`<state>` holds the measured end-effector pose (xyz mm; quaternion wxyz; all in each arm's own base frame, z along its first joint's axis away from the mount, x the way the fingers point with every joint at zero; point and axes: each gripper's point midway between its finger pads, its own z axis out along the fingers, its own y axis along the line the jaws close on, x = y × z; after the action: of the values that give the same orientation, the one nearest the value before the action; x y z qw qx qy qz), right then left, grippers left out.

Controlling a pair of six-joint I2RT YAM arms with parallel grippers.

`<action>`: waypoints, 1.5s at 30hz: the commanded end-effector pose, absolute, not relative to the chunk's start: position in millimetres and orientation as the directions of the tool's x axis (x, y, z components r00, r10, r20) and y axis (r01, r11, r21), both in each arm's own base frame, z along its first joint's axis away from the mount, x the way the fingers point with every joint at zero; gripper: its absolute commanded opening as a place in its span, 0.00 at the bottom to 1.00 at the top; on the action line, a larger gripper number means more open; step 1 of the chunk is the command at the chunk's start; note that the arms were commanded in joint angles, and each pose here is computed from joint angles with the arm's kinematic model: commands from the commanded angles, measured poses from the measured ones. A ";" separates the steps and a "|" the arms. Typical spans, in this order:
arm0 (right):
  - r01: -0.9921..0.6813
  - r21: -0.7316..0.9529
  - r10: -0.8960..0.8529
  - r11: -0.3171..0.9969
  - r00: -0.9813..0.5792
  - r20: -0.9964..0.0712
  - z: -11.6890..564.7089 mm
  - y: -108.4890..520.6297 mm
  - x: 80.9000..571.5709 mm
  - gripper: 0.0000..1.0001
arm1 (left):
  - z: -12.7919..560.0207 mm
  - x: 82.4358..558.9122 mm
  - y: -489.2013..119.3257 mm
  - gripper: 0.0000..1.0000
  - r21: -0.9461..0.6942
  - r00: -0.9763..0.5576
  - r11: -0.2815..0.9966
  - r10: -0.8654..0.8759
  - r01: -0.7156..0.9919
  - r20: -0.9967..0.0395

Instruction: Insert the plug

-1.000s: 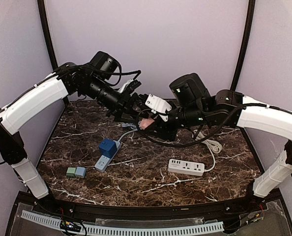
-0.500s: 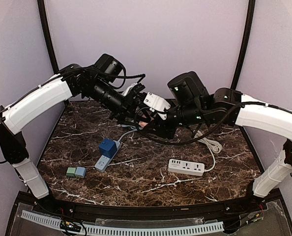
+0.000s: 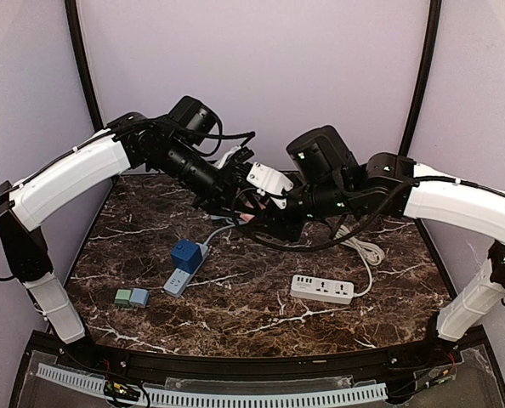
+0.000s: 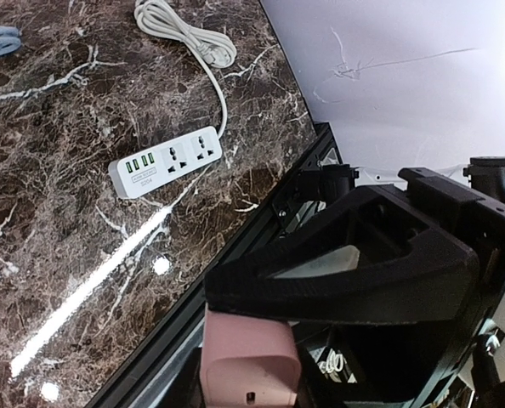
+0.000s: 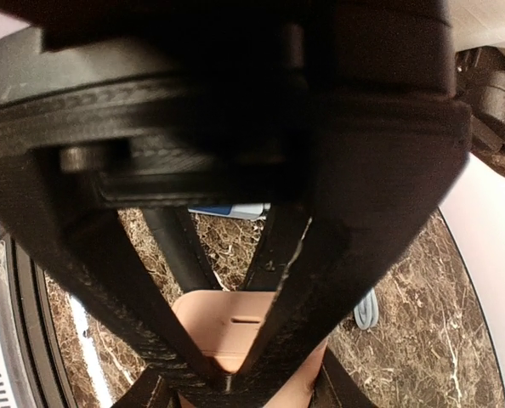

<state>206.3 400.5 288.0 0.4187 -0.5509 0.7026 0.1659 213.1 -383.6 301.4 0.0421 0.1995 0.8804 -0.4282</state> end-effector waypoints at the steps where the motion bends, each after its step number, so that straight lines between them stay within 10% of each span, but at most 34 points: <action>1: -0.901 -0.256 -0.616 0.350 -0.016 -0.787 301.1 407.2 206.9 0.33 | 307.9 210.1 -385.2 0.23 -0.738 -0.909 0.540 0.324 0.405 -0.262; 6: -0.893 -0.260 -0.618 0.366 -0.024 -0.786 299.4 408.0 206.6 0.45 | 310.2 212.0 -386.2 0.05 -0.739 -0.909 0.537 0.315 0.408 -0.273; 13: -0.861 -0.265 -0.615 0.435 -0.070 -0.785 297.0 395.2 209.7 0.98 | 319.6 213.1 -385.5 0.01 -0.740 -0.905 0.524 0.298 0.421 -0.303; 45: -0.767 -0.271 -0.671 0.581 -0.263 -0.693 222.0 326.6 213.6 0.99 | 286.7 217.1 -248.2 0.02 -0.172 -0.777 0.797 0.475 0.579 -0.414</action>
<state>208.5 328.5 221.9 0.3906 -0.4564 0.7970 0.0626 221.4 -287.9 300.1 0.1782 0.2533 0.9209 -0.2368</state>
